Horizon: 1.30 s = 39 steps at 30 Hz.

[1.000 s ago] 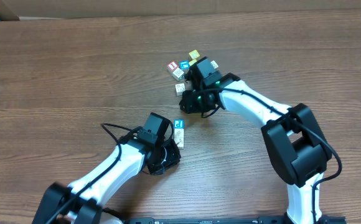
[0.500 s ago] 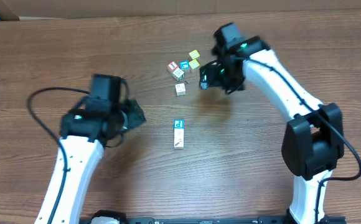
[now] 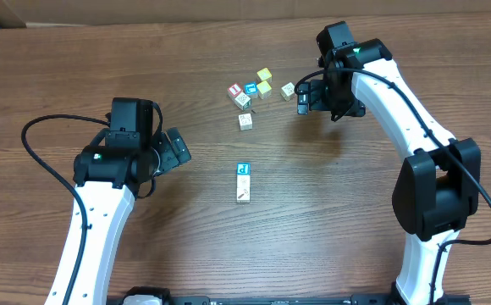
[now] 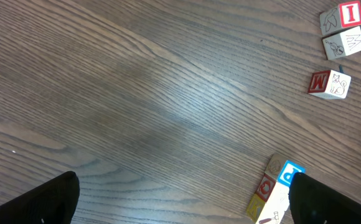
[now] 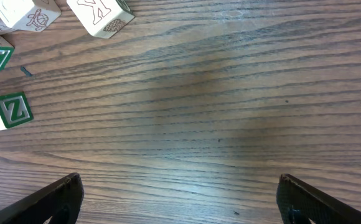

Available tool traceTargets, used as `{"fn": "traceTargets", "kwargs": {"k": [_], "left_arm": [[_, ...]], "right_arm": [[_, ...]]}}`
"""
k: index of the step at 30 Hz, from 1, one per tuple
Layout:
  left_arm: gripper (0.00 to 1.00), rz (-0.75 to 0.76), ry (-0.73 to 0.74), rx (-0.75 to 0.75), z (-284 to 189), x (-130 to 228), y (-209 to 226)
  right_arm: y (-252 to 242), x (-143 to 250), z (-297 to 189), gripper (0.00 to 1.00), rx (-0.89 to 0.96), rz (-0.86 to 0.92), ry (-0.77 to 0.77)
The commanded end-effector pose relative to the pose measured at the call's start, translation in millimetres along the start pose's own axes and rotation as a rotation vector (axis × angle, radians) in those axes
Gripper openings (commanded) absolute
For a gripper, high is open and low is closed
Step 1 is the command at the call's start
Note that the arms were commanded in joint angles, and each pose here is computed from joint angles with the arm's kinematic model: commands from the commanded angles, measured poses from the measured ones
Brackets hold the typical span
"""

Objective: Flip 3 blocks

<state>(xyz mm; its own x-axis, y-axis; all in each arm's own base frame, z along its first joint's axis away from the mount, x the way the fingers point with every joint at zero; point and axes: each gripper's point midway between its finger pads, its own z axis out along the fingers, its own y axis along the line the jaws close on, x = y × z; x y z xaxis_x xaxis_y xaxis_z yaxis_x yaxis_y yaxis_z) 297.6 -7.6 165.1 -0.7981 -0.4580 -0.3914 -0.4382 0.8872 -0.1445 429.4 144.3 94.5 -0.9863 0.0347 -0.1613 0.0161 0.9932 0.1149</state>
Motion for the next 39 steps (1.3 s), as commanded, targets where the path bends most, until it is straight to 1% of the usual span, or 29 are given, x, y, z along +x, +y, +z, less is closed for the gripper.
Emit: {"fn": "traceTargets", "kwargs": {"k": [1, 13, 16, 19, 24, 28, 32, 36, 39], "left_arm": [[1.00, 0.014, -0.016, -0.016, -0.8, -5.4, 2.5], [1.00, 0.014, -0.016, -0.016, -0.8, -5.3, 2.6], [1.00, 0.014, -0.016, -0.016, -0.8, -5.3, 2.4], [1.00, 0.014, -0.016, -0.016, -0.8, -5.3, 2.6], [1.00, 0.014, -0.016, -0.016, -0.8, -5.4, 2.5], [1.00, 0.014, -0.016, -0.016, -0.8, -5.3, 2.6], [1.00, 0.014, -0.016, -0.016, -0.8, -5.3, 2.6], [1.00, 0.014, -0.016, -0.016, -0.8, -5.3, 2.6], [1.00, 0.014, -0.016, -0.016, -0.8, -5.3, 2.6]], "right_arm": [[0.8, -7.4, -6.8, 1.00, 0.003, -0.009, -0.033], [1.3, -11.2, -10.5, 1.00, -0.003, -0.007, -0.052], [7.7, -11.5, -22.9, 1.00, -0.015, -0.020, -0.079], [13.2, -13.7, -48.4, 1.00, -0.036, -0.029, -0.134], [17.7, -14.4, -126.3, 1.00, -0.093, -0.038, -0.300], [-8.7, -11.4, -202.0, 1.00, -0.010, -0.008, -0.505], [-16.8, 7.9, -269.8, 1.00, -0.041, 0.005, -0.667], [-43.5, 32.4, -332.6, 1.00, 0.016, 0.059, -0.843], [-59.4, 55.1, -374.7, 1.00, 0.020, 0.096, -0.966]]}}
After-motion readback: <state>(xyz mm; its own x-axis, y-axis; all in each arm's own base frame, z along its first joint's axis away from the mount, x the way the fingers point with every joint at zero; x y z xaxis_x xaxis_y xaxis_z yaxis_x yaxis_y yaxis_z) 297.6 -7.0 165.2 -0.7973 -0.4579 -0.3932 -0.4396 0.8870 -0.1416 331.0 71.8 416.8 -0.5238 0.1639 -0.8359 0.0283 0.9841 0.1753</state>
